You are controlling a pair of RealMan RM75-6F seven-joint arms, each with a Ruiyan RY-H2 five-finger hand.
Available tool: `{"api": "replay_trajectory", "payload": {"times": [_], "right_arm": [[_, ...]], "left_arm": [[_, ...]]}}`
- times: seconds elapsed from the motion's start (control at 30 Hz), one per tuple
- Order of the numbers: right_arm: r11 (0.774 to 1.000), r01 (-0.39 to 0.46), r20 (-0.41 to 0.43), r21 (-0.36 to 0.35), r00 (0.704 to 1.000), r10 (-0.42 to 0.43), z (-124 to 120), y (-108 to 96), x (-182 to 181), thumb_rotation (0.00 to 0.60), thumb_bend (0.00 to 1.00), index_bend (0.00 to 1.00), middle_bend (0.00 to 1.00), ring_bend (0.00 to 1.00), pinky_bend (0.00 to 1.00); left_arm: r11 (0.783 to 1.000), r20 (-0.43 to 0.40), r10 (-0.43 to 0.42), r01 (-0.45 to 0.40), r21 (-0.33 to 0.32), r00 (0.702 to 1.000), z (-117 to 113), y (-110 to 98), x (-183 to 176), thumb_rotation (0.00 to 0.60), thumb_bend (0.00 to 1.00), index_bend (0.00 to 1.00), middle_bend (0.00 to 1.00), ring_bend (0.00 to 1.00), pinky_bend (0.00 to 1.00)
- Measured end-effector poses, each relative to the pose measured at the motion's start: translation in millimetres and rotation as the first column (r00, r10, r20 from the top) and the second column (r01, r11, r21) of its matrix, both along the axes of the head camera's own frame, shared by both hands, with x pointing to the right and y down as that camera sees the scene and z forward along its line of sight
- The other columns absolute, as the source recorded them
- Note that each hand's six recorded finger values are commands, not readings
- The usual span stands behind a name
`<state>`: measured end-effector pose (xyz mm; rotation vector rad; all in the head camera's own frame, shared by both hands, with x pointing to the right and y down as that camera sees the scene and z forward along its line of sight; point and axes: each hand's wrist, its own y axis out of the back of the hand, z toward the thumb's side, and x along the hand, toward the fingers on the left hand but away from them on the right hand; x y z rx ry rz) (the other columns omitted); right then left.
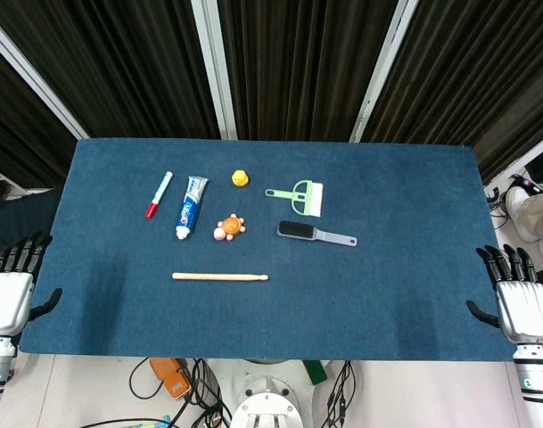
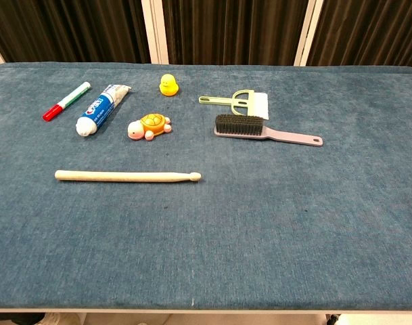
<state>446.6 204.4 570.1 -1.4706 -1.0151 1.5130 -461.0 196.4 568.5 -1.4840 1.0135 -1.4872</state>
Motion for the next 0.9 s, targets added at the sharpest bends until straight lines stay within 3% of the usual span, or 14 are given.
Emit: {"api": "replay_trajectory", "payload": {"times": [0.63, 0.9], "right_arm": [[1.0, -0.014, 0.013, -0.012, 1.0, 0.014, 1, 0, 1, 0.6, 0.29, 0.18, 0.18, 0.08, 0.0], [1.0, -0.005, 0.019, -0.01, 1.0, 0.005, 2, 1, -2, 0.6, 0.29, 0.18, 0.18, 0.07, 0.0]], "left_arm": [[1.0, -0.005, 0.001, -0.001, -0.007, 1.0, 3, 0, 1, 0.6, 0.25, 0.06, 0.01, 0.0, 0.11], [0.998, -0.105, 0.037, -0.041, -0.042, 0.994, 15, 0, 29, 0.6, 0.25, 0.06, 0.04, 0.0, 0.11]]}}
